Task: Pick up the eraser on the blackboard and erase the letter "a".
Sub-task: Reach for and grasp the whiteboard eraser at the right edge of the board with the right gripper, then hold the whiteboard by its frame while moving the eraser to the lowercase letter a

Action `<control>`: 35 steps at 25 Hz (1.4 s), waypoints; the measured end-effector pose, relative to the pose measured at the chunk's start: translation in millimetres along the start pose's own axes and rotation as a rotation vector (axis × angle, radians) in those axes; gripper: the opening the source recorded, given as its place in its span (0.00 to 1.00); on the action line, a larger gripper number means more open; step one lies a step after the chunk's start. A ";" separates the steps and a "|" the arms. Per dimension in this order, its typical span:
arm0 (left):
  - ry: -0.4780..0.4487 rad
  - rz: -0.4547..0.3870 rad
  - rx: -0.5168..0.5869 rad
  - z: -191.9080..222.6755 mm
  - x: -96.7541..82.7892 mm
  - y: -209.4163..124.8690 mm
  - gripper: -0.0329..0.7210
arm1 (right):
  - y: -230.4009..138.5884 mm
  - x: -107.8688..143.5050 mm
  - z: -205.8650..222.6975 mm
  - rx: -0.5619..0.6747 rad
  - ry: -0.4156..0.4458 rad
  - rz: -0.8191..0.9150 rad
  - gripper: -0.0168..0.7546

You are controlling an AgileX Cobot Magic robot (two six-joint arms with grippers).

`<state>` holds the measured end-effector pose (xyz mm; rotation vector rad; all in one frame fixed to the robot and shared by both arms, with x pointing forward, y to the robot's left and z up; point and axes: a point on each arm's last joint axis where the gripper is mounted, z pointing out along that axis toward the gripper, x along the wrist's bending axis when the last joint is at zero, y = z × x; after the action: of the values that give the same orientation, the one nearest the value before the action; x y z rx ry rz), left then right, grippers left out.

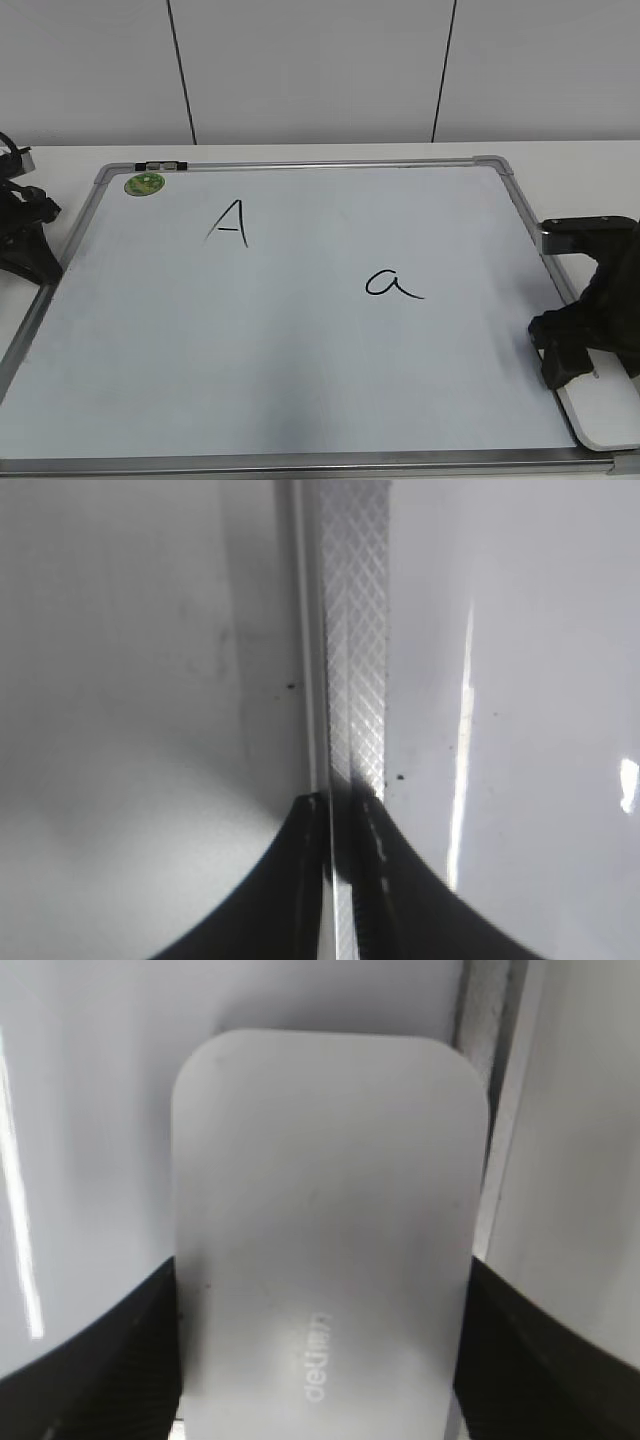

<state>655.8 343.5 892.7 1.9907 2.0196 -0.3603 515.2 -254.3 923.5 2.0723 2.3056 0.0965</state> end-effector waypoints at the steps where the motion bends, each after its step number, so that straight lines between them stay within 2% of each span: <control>1: 0.000 0.000 0.000 0.0 0.0 0.0 0.09 | 0.1 0.0 -1.2 -0.006 0.000 0.000 0.72; 6: 0.000 0.000 0.000 0.0 0.0 0.0 0.09 | -0.5 -0.1 -16.7 -0.063 0.001 -0.003 0.72; 13: 0.000 0.000 0.000 0.0 0.0 0.0 0.09 | 8.4 3.1 -46.1 -0.072 0.002 -0.033 0.72; 20: 0.001 0.001 0.001 0.0 0.1 0.0 0.09 | 50.5 37.8 -99.8 -0.172 0.017 -0.167 0.72; 21: 0.001 0.001 0.001 0.0 0.1 0.0 0.09 | 57.3 42.9 -99.3 -0.162 0.019 -0.181 0.75; 27: 0.001 0.001 0.000 -0.2 0.1 0.1 0.09 | 94.1 63.3 -81.7 -0.077 0.016 -0.238 0.72; 30: 0.001 0.001 0.000 -0.2 0.1 0.1 0.09 | 120.3 76.4 -54.6 -0.028 0.013 -0.289 0.72; 35: 0.001 0.001 0.000 -0.2 0.1 0.1 0.09 | 140.3 82.9 -27.2 0.003 0.022 -0.315 0.72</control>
<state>655.9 343.6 892.8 1.9924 2.0193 -0.3587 643.6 -157.6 961.9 1.6896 2.6101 0.1051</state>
